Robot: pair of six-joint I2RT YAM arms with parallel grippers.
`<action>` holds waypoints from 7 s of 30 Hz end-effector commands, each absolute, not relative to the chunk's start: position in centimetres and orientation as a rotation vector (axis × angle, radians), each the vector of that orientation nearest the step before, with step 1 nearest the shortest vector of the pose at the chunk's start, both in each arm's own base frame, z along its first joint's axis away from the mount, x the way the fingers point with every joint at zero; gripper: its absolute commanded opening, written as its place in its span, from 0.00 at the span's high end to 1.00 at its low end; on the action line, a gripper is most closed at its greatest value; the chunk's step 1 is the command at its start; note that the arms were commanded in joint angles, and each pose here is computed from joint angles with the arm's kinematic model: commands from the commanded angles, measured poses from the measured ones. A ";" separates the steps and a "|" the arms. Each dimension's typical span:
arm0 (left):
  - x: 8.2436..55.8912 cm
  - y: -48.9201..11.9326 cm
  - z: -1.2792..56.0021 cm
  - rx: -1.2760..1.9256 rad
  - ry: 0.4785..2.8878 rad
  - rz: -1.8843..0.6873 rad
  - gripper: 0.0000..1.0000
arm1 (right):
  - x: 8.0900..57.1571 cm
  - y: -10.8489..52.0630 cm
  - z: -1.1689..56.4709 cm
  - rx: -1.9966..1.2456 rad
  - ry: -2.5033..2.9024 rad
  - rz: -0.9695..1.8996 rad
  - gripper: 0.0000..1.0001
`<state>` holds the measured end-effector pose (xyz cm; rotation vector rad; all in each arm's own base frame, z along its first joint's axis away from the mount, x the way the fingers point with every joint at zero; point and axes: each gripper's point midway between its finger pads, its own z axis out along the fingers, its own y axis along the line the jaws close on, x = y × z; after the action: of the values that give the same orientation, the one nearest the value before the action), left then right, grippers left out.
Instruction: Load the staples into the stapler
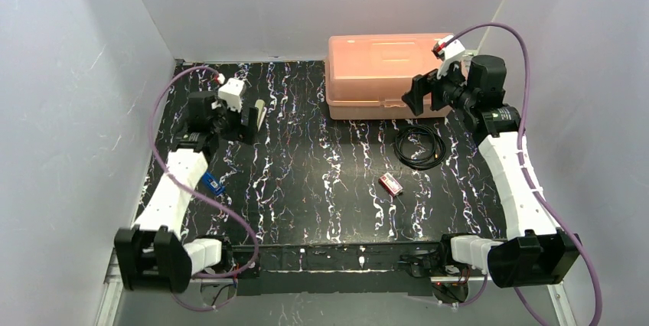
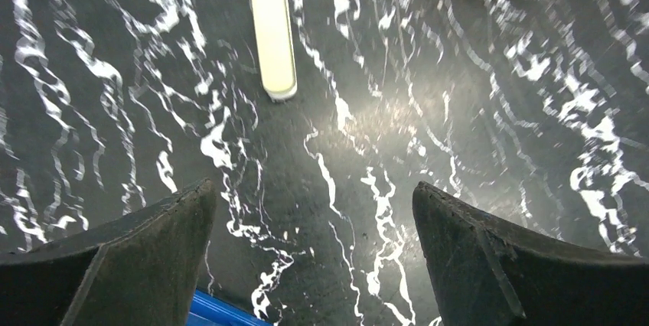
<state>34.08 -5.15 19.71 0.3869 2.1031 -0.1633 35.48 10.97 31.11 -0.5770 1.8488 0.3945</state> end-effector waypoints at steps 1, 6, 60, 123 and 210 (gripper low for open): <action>34.5 -4.2 16.7 0.422 2.240 -0.120 0.04 | 35.2 12.6 29.8 -0.656 1.831 0.466 0.01; 33.4 -2.5 13.5 0.415 2.408 -0.039 0.08 | 34.8 13.2 27.7 -0.684 1.865 0.490 0.01; 27.5 -17.7 13.0 0.412 2.330 -1.194 0.27 | 24.2 22.8 2.0 -1.619 2.071 0.467 0.83; 27.5 -31.9 3.7 0.304 2.563 -1.680 0.75 | 24.4 27.8 2.5 -1.569 1.980 0.607 0.85; 26.9 -30.5 2.2 0.478 2.629 -1.444 1.00 | 23.1 22.0 -0.1 -1.700 2.171 0.366 0.64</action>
<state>26.50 -31.69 1.93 0.4950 2.6136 -1.5248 24.20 26.51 2.11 -1.6603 1.9891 0.5282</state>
